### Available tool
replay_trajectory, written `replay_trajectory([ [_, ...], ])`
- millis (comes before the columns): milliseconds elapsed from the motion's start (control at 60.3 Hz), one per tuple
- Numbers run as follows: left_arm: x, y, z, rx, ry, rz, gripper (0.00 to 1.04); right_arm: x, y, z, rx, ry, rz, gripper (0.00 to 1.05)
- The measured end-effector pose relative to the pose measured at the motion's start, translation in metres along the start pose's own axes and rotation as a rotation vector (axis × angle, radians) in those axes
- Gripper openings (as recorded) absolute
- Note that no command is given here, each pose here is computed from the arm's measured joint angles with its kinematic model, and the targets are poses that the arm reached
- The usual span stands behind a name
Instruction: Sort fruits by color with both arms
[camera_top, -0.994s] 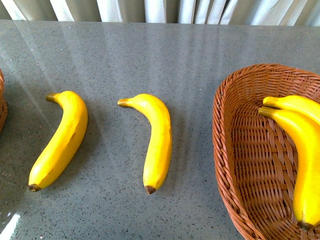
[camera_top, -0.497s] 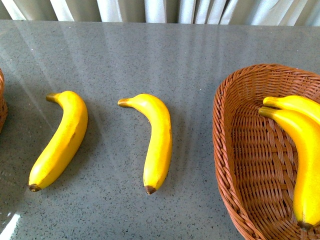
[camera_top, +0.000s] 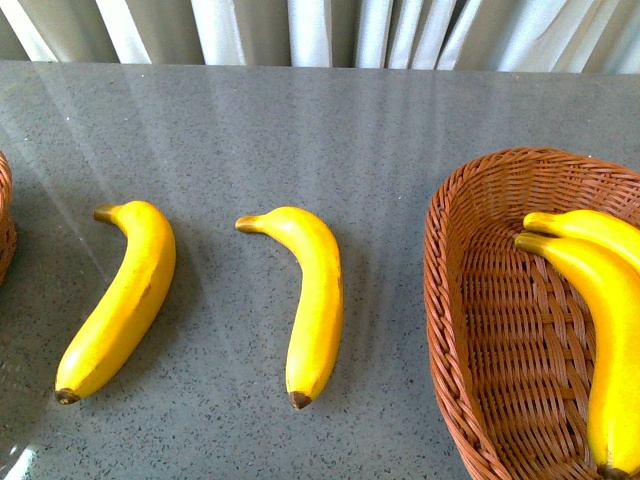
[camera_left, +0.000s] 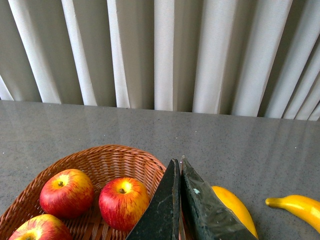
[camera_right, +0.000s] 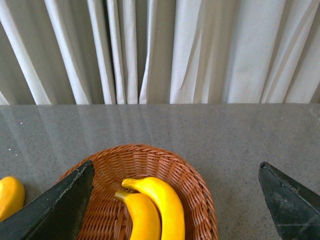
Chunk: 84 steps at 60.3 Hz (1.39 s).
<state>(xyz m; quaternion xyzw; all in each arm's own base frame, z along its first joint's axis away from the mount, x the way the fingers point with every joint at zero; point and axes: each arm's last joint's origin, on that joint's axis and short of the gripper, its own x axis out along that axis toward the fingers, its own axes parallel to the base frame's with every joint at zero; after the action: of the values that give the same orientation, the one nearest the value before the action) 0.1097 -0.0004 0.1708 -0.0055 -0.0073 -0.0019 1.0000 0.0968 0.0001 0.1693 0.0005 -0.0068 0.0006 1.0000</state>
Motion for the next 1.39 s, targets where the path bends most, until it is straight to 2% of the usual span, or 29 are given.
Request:
replay_trajectory([
  [166,-0.009,0.000,-0.005,0.000,0.034,0.000,0.02,0.000,0.000,0.000,0.000,0.000,0.000,0.96],
  [729,-0.012,0.000,-0.004,0.000,0.018,0.001,0.02,0.000,0.000,0.000,0.000,0.000,0.000,0.96],
  [862,-0.012,0.000,-0.004,0.000,0.018,0.001,0.25,0.000,0.000,0.000,0.000,0.000,0.000,0.96],
  [1027,-0.012,0.000,-0.004,0.000,0.018,0.001,0.69,0.000,0.000,0.000,0.000,0.000,0.000,0.96],
  [1160,-0.012,0.000,-0.004,0.000,0.018,0.001,0.93,0.000,0.000,0.000,0.000,0.000,0.000,0.96],
  [1193,-0.012,0.000,-0.004,0.000,0.018,0.001,0.97,0.000,0.000,0.000,0.000,0.000,0.000,0.96],
  [1392,-0.012,0.000,-0.004,0.002,0.018,0.001,0.96,0.000,0.000,0.000,0.000,0.000,0.000,0.96],
])
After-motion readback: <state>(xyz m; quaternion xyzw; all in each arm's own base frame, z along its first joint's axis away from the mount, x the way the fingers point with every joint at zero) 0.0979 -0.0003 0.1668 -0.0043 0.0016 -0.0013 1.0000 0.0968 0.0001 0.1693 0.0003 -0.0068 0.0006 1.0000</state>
